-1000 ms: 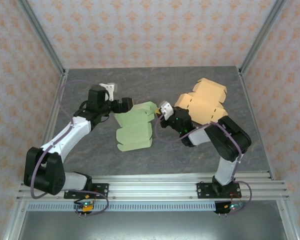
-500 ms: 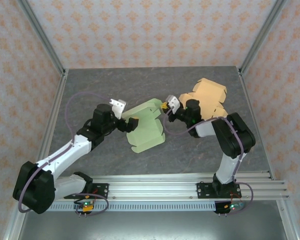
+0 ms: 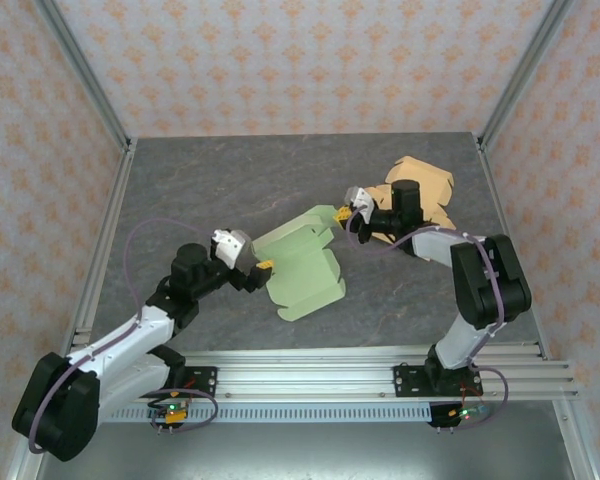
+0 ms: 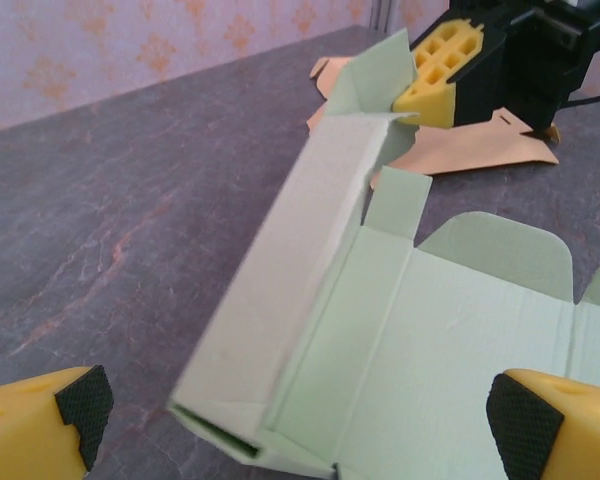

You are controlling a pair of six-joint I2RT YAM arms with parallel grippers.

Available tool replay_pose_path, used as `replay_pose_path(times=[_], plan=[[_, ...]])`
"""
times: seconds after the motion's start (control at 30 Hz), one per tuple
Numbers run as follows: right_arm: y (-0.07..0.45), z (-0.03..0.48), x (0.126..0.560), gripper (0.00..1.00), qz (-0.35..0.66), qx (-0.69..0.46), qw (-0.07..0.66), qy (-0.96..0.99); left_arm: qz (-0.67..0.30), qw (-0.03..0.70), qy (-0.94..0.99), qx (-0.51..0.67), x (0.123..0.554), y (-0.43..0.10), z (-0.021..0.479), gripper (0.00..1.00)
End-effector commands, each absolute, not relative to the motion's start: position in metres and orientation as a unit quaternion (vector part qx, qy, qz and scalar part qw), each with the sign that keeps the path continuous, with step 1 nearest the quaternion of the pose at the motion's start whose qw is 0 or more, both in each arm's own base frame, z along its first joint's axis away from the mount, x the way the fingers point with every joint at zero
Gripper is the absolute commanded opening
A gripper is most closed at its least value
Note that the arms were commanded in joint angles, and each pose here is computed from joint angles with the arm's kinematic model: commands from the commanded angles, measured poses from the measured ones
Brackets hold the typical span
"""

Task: Fold the paper box

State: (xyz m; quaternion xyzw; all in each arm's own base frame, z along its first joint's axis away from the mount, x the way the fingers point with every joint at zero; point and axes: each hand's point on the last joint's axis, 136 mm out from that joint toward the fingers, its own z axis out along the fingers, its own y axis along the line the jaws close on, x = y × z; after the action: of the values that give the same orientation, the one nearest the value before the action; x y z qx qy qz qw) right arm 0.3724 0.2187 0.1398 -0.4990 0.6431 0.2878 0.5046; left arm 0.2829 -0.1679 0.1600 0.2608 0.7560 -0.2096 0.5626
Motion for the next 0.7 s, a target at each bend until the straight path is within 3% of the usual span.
replay_pose_path(times=[0.0, 0.2, 0.47, 0.67], plan=[[0.216, 0.157, 0.375, 0.0, 0.276, -0.483, 0.545, 0.628, -0.191, 0.592, 0.739, 0.26, 0.292, -0.166, 0.177, 1.0], [0.21, 0.195, 0.388, 0.0, 0.284, -0.4, 0.626, 0.606, -0.209, 0.586, 0.733, 0.274, 0.296, -0.176, 0.185, 1.0], [0.218, 0.233, 0.38, 0.0, 0.309, -0.433, 0.622, 0.575, -0.213, 0.605, 0.714, 0.281, 0.291, -0.18, 0.196, 1.0], [0.221, 0.232, 0.367, 0.0, 0.312, -0.468, 0.6, 0.568, -0.112, 0.668, 0.694, 0.246, 0.297, -0.145, 0.23, 1.0]])
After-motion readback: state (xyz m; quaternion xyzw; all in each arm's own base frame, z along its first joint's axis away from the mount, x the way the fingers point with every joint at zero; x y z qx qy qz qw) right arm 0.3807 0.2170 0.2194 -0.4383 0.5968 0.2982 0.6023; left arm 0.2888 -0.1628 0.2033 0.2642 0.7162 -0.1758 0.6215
